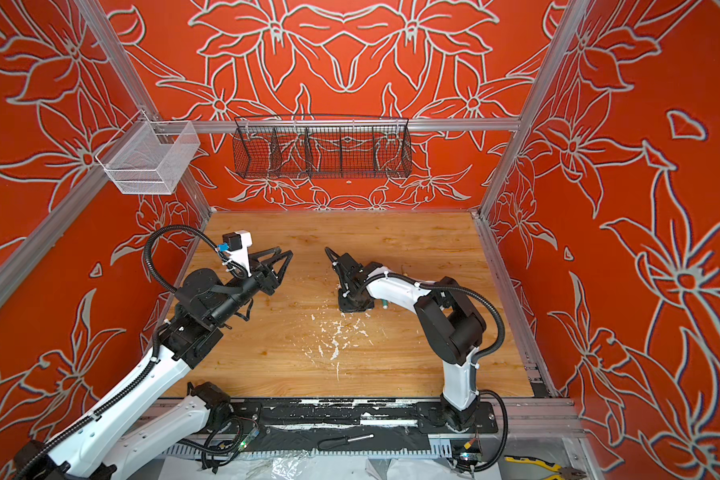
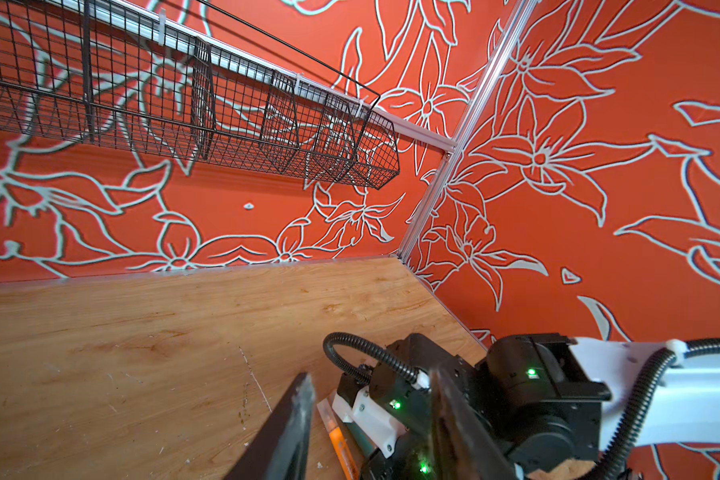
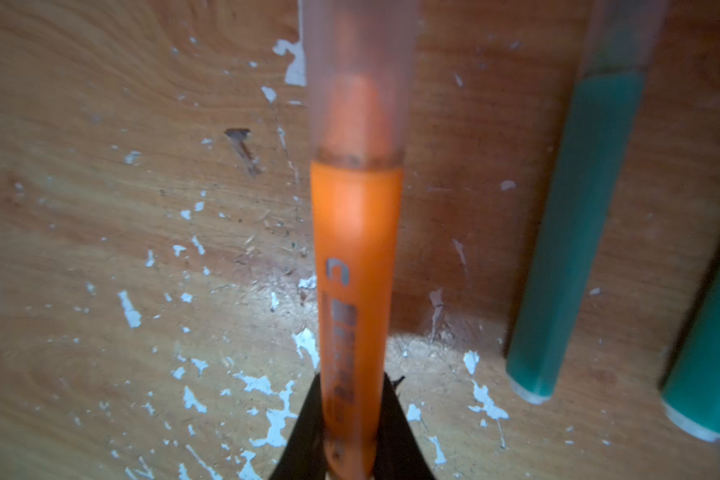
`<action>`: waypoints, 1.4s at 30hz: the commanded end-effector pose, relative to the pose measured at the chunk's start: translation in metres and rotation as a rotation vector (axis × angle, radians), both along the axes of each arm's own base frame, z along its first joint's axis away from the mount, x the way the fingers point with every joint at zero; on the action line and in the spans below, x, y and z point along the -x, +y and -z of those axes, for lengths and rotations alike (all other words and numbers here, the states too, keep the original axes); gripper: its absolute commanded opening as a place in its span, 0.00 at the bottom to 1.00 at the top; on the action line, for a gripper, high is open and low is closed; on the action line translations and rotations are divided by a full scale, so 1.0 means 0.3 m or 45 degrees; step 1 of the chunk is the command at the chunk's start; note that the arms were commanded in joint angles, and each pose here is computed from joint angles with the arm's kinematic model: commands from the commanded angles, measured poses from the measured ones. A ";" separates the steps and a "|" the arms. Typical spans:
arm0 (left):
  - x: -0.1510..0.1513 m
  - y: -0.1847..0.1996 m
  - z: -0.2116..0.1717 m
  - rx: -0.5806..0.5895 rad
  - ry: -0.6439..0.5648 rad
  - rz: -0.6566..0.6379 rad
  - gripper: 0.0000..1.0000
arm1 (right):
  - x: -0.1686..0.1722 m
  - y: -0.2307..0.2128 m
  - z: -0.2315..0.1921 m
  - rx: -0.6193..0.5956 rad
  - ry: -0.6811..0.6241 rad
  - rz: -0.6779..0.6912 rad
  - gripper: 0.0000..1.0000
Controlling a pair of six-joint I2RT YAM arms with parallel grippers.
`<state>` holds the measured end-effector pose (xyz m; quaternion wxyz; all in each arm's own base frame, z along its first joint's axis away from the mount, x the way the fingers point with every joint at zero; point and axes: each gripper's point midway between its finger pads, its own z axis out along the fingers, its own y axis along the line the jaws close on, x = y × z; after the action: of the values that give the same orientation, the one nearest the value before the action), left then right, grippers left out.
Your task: Insert the pens into the pen caps
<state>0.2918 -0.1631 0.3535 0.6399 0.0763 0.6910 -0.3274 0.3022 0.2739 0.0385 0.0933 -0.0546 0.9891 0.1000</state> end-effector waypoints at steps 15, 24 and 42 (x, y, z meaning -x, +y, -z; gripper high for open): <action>0.014 -0.001 -0.004 0.022 0.003 0.012 0.46 | 0.002 -0.085 0.084 0.230 0.080 0.094 0.15; 0.026 0.001 -0.019 0.040 -0.004 0.019 0.46 | 0.004 -0.099 0.087 0.316 0.127 0.101 0.23; 0.012 0.024 -0.006 -0.008 0.034 -0.043 0.56 | -0.005 -0.023 -0.253 0.118 -0.043 0.016 0.39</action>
<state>0.2853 -0.1578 0.3546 0.6382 0.0683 0.6938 -0.3266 0.3043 0.2621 0.0627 0.0695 -0.0422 0.9963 0.0262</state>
